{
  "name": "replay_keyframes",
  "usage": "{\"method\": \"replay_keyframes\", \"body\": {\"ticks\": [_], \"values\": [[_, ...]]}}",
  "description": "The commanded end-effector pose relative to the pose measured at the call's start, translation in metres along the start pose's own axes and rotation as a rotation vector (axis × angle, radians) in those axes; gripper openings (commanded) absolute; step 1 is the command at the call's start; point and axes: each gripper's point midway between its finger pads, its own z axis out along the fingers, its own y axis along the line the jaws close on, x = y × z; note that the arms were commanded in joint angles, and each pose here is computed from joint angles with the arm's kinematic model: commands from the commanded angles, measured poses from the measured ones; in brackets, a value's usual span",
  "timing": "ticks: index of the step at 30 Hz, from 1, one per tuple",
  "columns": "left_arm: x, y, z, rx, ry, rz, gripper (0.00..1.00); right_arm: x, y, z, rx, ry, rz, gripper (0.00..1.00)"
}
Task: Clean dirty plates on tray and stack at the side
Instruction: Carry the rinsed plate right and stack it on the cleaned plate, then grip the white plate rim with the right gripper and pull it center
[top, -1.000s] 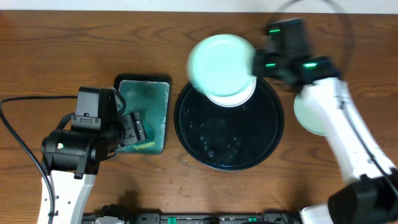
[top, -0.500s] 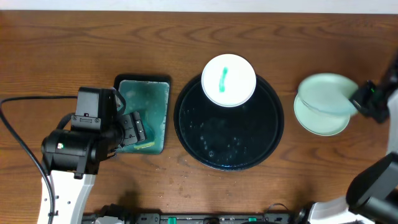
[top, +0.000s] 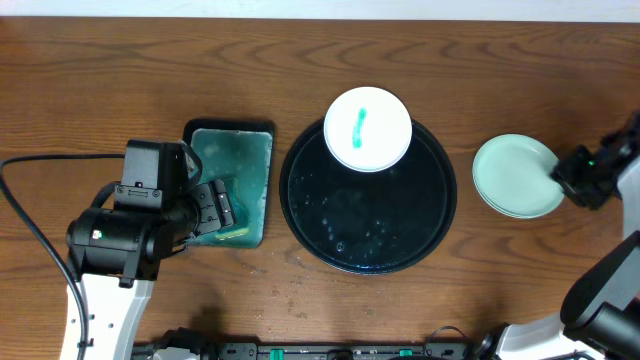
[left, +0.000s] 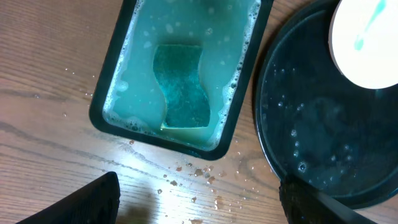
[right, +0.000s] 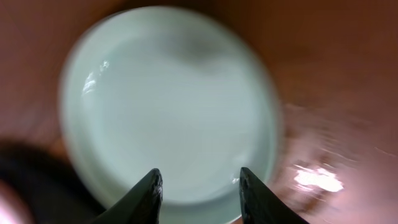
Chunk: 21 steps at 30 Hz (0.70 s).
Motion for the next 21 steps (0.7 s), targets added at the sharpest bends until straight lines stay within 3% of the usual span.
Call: {"method": "replay_keyframes", "body": {"ticks": [1,6,13,19,21], "values": [[0.001,0.001,0.000,0.002,0.006,0.006,0.83,0.008,0.080,-0.031,-0.242,-0.037,-0.244,0.39],[0.001,0.001,0.000,0.002,0.006,0.006,0.83,0.048,0.159,-0.045,-0.340,-0.075,-0.551,0.42],[0.001,0.001,0.000,0.002,0.006,0.006,0.83,0.079,0.213,-0.007,-0.149,-0.191,-0.798,0.69],[0.001,0.001,0.000,0.002,0.006,0.006,0.83,0.091,0.239,0.054,-0.062,-0.234,-0.883,0.70],[0.001,0.001,0.000,0.002,0.006,0.006,0.83,0.097,0.241,0.076,-0.063,-0.211,-0.891,0.60]]}}
